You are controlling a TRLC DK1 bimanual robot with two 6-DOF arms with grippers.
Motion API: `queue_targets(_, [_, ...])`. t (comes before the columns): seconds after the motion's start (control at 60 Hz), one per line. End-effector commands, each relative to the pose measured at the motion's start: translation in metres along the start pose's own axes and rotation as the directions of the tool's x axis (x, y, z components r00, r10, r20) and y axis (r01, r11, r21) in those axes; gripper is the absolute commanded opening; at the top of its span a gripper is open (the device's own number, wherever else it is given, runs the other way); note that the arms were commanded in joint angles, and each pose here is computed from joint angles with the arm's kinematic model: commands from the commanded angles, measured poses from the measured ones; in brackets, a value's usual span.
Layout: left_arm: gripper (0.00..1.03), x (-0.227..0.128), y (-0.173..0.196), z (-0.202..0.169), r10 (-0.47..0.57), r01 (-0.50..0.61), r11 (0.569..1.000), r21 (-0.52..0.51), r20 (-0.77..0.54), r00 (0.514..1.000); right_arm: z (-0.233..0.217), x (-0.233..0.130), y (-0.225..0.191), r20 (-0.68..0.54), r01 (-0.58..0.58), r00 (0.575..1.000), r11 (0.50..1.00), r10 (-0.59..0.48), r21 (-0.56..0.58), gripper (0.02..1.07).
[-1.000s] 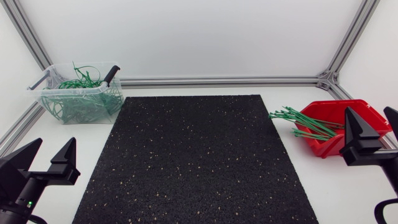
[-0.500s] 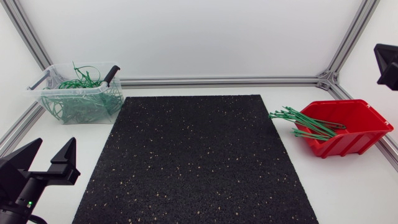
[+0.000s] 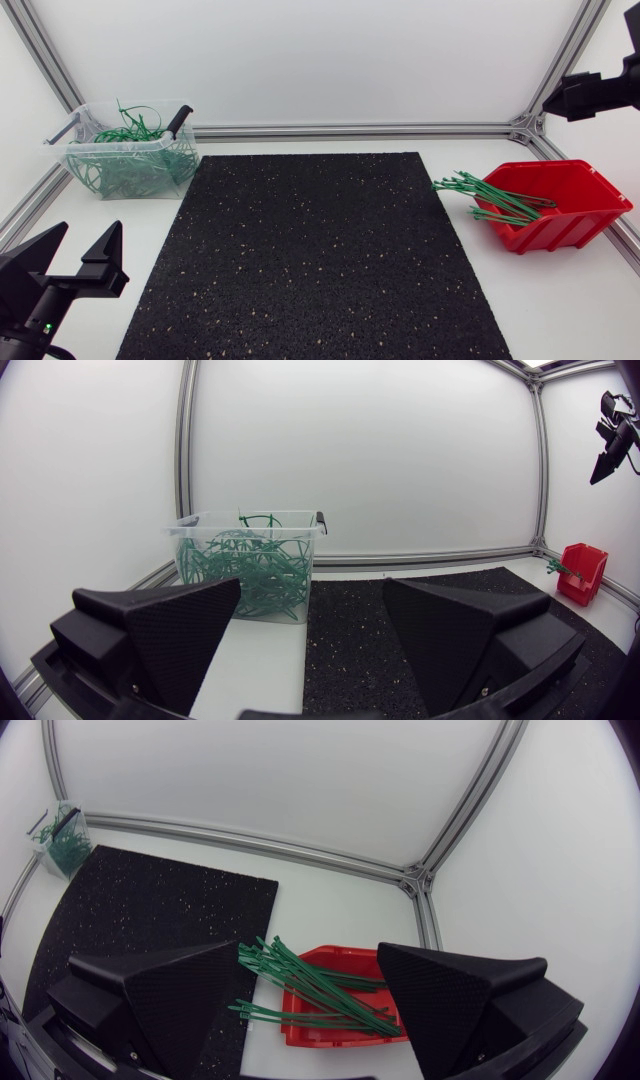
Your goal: Take a green cable tie from the red box, thread the tail through the head to close it, then place it in the transparent bin on the left.
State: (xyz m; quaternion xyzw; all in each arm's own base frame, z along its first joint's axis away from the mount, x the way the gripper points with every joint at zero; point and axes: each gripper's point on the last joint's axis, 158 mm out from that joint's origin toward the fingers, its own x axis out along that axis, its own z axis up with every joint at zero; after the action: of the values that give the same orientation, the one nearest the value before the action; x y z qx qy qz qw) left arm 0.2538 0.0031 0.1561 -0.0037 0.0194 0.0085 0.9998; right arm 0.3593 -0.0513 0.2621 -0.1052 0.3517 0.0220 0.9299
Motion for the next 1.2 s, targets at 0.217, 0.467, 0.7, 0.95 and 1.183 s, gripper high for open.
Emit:
queue_targets(0.217, [0.99,0.002,0.002,-0.022,0.011,-0.012,1.000,-0.013,-0.049,0.999,-0.043,0.036,0.023,-0.162,-0.187,0.978,0.893,0.131,-0.409,1.00])
queue_targets(0.467, [0.99,0.002,0.002,-0.022,0.011,-0.012,1.000,-0.013,-0.049,0.999,-0.099,0.042,0.052,-0.339,-0.418,0.904,0.701,0.261,-0.578,0.96])
queue_targets(0.7, [0.99,0.002,0.002,-0.022,0.011,-0.012,1.000,-0.013,-0.049,0.999,-0.148,0.050,0.068,-0.424,-0.519,0.854,0.537,0.301,-0.665,0.88])
queue_targets(0.95, [0.99,0.002,0.002,-0.022,0.011,-0.012,1.000,-0.013,-0.050,0.999,-0.175,0.071,0.075,-0.456,-0.554,0.833,0.447,0.314,-0.703,0.61])
queue_targets(1.183, [0.99,0.002,0.002,-0.022,0.011,-0.012,1.000,-0.013,-0.050,0.999,-0.181,0.087,0.075,-0.453,-0.547,0.836,0.414,0.309,-0.728,0.49])
